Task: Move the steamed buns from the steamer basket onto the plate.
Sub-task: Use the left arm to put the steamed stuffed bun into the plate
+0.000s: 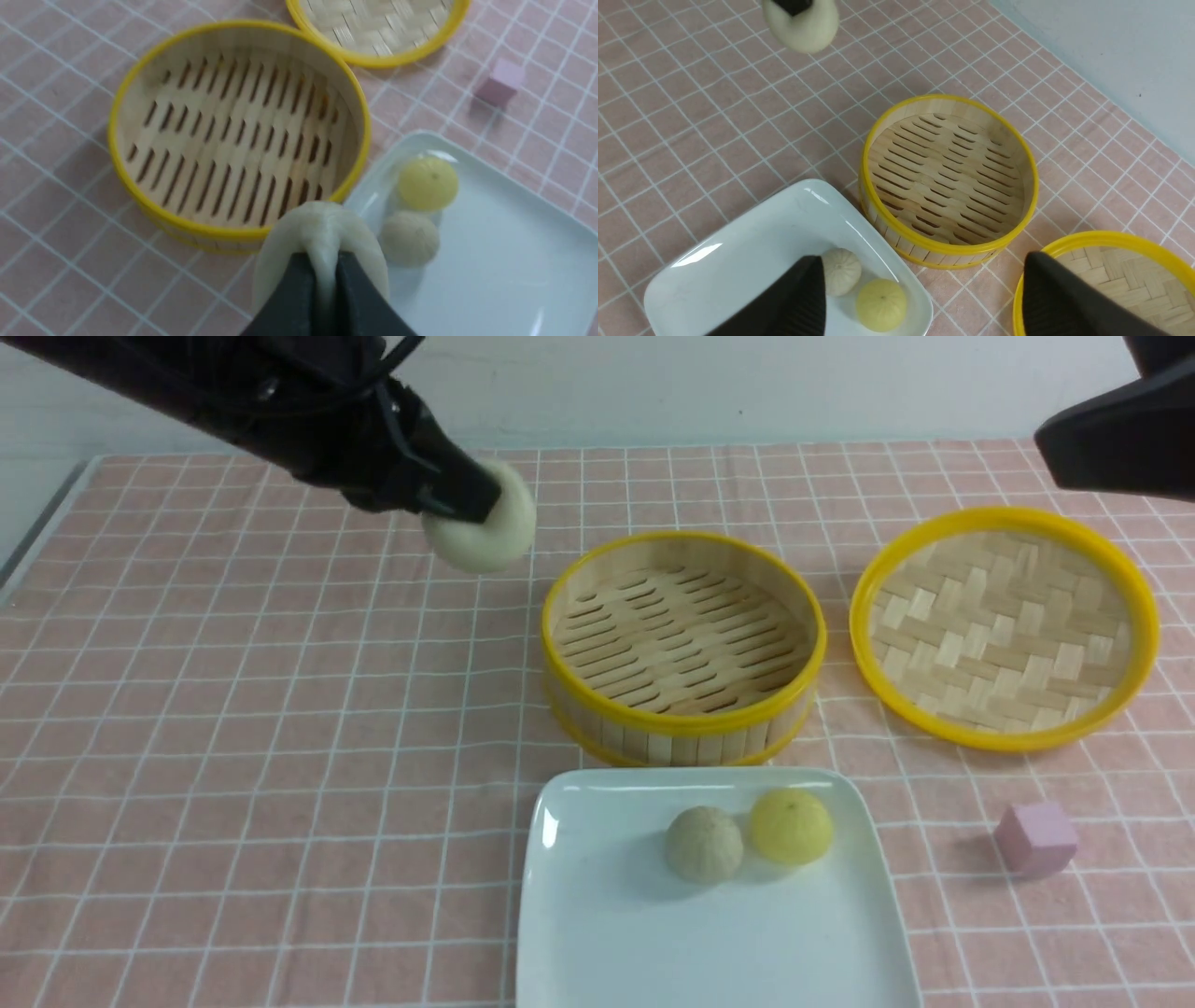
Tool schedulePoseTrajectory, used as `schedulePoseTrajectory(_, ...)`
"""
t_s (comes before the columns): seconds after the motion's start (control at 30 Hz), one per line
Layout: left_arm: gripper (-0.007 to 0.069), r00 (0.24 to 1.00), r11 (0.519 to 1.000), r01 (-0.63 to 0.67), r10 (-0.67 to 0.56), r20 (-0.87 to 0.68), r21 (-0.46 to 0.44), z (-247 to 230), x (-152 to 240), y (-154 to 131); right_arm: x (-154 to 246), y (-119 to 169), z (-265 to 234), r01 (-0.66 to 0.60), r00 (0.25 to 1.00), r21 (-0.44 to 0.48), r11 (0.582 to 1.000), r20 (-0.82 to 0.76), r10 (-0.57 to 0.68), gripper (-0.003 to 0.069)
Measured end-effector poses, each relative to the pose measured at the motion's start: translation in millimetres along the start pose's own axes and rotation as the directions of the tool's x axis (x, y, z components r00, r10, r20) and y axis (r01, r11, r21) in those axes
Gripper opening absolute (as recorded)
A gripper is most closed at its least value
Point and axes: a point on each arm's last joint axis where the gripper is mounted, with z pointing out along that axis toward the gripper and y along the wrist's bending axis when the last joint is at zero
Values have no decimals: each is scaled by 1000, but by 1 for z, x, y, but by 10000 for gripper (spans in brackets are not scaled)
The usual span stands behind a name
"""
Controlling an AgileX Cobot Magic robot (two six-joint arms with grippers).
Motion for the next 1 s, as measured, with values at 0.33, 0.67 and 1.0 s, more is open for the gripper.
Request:
schedulePoseTrajectory(0.33, 34, 956, 984, 7, 46, -289, 178, 74, 21, -36, 0, 0, 0, -2, 1000, -1, 1000, 5, 2, 549)
schedulePoseTrajectory(0.67, 34, 897, 975, 63, 37, -440, 212, 157, 54, -33, 0, 0, 0, -3, 1000, -4, 1000, 4, 3, 549)
schedulePoseTrajectory(1.0, 36, 873, 971, 124, -9, -487, 205, 197, 77, -21, 0, 0, 0, -2, 1000, -5, 1000, -1, 2, 549)
